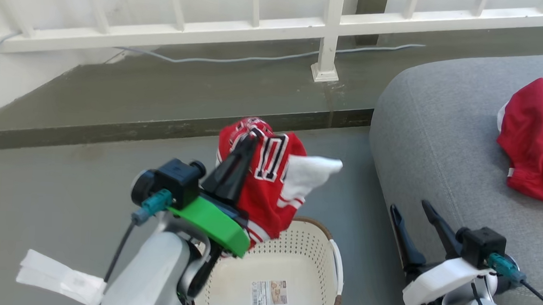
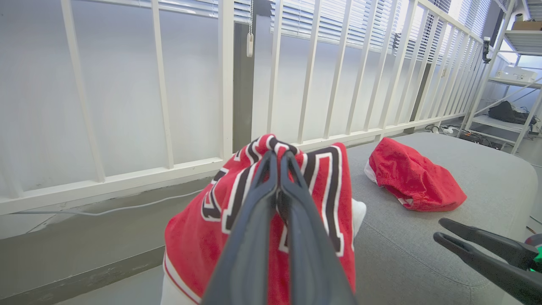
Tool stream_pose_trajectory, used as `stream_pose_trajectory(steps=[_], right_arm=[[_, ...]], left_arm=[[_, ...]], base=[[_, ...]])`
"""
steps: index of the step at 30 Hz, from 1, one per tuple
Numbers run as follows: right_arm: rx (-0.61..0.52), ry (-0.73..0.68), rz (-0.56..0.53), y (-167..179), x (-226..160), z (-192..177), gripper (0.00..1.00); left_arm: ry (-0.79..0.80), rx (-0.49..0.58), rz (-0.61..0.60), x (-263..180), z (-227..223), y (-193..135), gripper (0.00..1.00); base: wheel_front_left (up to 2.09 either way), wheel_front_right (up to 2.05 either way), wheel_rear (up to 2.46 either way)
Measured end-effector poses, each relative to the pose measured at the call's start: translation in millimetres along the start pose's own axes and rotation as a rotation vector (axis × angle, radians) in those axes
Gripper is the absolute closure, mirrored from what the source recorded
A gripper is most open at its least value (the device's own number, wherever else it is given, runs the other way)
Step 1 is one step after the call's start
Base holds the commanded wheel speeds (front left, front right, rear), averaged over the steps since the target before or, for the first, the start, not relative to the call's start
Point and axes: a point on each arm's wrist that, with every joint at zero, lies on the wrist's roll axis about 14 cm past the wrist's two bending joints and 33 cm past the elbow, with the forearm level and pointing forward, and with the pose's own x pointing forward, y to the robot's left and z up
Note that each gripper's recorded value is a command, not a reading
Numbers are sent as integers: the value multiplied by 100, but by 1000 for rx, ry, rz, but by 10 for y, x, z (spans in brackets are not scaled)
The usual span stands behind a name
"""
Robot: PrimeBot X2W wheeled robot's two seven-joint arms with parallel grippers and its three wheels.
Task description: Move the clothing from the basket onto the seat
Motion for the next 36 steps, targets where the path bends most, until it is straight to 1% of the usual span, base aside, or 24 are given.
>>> stream_pose_trajectory(steps=[4,14,25,32,36], right_arm=[[11,4,-8,6,-73,-18,0],[20,-16,2,56,-76,54,0],[25,-20,16,125,-125,78,0],[31,-46,36,203,-112,167,0],[33,-61,81,334,-104,222,0]], left_arm=[[9,-9,-35,-24,9,-149,100],[6,-22,-74,-84,90,-304,100],[26,-28,-69,-190,99,-338,100],[30,-30,-71,-218,129,-372,100],[23,-31,-71,-221,165,-390,100]], base=[[0,0,0],[0,0,0],[0,0,0],[0,0,0],[0,0,0]])
